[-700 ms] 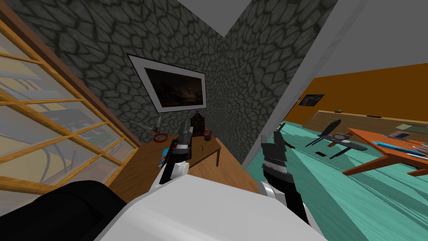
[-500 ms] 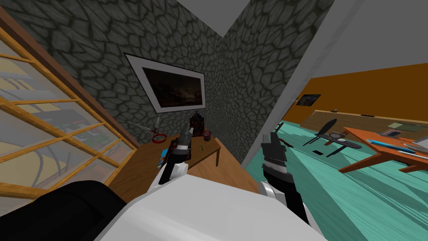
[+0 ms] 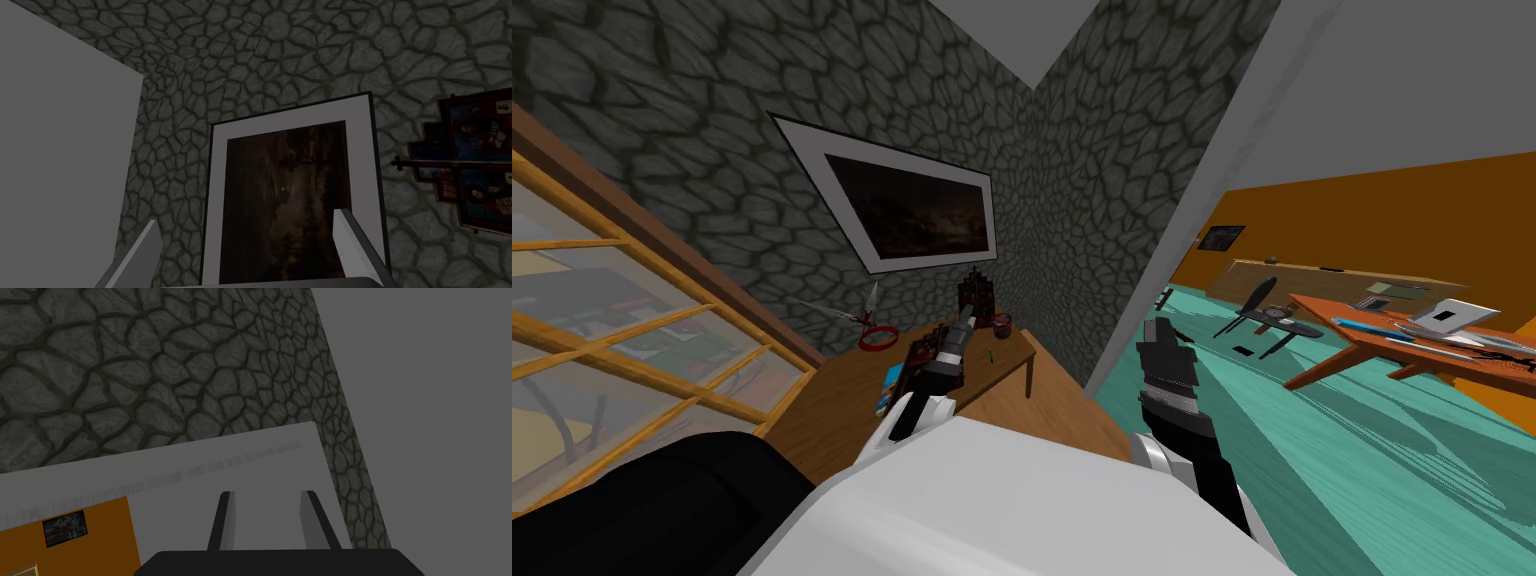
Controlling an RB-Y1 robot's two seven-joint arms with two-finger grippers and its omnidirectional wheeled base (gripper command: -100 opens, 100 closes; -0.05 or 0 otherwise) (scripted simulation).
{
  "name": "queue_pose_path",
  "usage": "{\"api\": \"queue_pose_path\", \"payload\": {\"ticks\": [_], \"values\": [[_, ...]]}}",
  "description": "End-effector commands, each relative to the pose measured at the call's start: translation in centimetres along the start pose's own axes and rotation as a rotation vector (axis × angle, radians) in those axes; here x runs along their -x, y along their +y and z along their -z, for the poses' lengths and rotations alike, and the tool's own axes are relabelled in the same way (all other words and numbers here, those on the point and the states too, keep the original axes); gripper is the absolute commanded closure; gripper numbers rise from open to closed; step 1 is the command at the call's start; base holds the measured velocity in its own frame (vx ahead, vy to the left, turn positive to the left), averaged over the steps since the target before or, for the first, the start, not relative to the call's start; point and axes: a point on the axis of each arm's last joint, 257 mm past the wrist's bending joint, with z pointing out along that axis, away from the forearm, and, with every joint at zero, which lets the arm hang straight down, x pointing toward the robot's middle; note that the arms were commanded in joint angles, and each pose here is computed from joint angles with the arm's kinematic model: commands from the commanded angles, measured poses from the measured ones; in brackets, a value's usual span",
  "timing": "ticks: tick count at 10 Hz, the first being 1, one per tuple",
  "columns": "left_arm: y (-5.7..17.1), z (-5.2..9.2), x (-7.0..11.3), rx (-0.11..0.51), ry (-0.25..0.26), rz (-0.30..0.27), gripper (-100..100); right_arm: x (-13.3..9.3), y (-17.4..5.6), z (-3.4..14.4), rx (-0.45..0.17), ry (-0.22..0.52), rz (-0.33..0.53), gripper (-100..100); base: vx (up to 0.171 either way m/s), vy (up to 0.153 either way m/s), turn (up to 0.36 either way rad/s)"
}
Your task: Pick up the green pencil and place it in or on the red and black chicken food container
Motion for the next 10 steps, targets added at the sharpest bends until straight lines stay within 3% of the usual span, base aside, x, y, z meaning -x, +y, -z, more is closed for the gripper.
{"api": "queue_pose_path", "payload": {"ticks": [1,2,10], "values": [[3.0,1.5,-0.4,0.077,0.021,-0.047,-100,0.0,0.0,0.0,0.0,0.0,0.0,0,0.013,0.021,-0.153],[3.0,1.5,-0.4,0.077,0.021,-0.047,-100,0.0,0.0,0.0,0.0,0.0,0.0,0,0.009,0.016,-0.03],[15.7,9.0,-1.1,0.447,0.105,-0.246,-100,0.0,0.0,0.0,0.0,0.0,0.0,0,0.009,0.016,-0.148]]}}
